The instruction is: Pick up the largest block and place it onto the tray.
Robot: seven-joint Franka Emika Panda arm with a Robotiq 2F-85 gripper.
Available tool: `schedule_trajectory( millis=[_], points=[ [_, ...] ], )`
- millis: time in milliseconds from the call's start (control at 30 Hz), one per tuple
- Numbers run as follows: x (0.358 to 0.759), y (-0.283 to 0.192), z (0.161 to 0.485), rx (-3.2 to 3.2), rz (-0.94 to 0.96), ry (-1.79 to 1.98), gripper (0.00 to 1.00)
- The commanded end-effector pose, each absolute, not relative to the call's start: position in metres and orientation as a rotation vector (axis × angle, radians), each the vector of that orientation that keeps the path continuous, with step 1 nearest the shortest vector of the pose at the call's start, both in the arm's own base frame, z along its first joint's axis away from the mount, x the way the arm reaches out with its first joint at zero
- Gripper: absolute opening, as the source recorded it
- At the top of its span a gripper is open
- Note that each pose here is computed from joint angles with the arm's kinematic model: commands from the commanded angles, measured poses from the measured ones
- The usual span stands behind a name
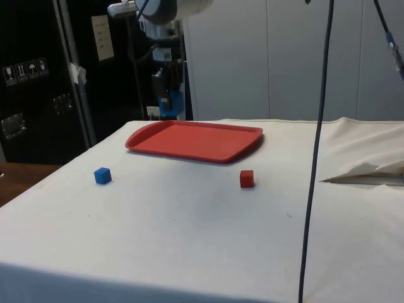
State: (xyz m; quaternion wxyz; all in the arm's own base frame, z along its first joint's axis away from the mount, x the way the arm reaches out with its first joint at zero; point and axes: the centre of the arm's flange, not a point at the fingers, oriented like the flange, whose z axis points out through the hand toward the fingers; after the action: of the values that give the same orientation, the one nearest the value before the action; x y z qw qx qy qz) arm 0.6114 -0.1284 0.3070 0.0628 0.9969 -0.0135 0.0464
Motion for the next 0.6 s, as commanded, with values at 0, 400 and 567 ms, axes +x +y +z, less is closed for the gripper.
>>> schedule_trajectory(
  millis=[0, 400, 567],
  points=[
    [0.612, -0.136, 0.305, 3.021, 0.138, -0.042, 0.0],
    [0.609, -0.172, 0.294, 3.043, 0.151, -0.056, 0.0],
    [0.609, -0.183, 0.29, 3.051, 0.155, -0.062, 0.0]
  ],
)
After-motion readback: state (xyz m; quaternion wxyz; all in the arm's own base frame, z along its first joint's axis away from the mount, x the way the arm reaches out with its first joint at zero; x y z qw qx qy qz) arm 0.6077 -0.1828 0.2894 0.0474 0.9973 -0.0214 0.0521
